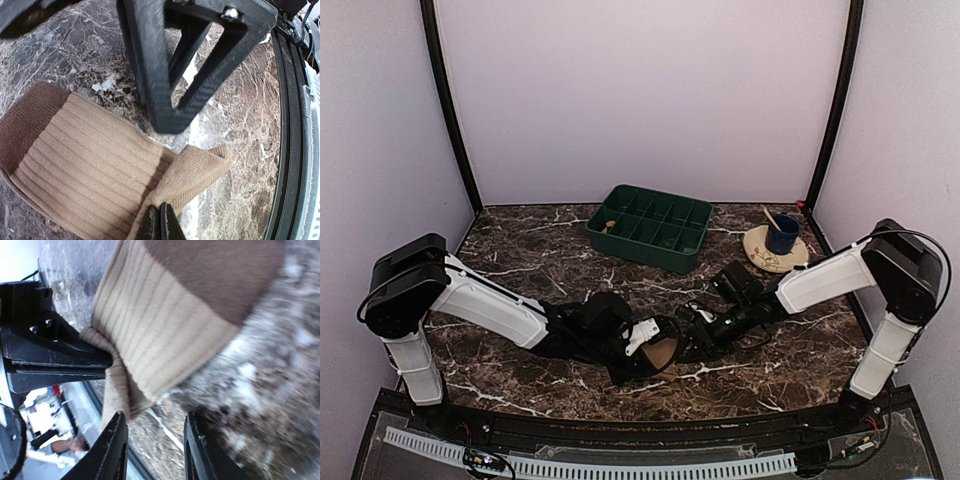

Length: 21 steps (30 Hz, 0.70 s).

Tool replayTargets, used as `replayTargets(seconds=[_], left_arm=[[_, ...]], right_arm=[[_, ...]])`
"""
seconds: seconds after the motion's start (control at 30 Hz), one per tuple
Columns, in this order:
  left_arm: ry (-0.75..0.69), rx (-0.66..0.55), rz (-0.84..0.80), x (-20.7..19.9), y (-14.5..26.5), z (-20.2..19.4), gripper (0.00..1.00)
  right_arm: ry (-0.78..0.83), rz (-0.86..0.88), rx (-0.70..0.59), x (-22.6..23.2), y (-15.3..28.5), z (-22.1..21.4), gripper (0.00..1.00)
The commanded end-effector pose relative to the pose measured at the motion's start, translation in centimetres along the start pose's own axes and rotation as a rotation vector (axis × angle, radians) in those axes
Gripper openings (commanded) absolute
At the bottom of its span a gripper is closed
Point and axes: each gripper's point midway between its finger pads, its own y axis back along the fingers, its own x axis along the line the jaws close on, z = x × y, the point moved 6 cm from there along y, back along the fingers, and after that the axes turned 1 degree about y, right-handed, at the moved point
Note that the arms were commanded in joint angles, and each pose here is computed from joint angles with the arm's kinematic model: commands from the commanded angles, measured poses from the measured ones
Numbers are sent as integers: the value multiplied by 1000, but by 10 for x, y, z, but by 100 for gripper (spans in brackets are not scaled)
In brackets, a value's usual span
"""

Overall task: Roll the socks
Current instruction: Roll the sock at the center of the board.

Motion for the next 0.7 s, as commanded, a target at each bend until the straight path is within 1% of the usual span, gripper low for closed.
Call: replayTargets(seconds=[0.0,0.1,0.3,0.5,0.67], left_arm=[[78,148,29,12,-5,-40,3],[98,151,15,13,-5,-41,1],[147,167,-19,14,-5,-42,0],[197,198,-53,16,-8,-45,0],[236,229,-77,18,-12,-52,0]], right_arm=[[65,-108,-113,-7,14,2,35],[121,-165,-181,-2,25,0,35],[263,-341,-303,8,37,-12,35],[446,-492,-359,29,37,-31,37],[637,-605,-386,54,31,-46,38]])
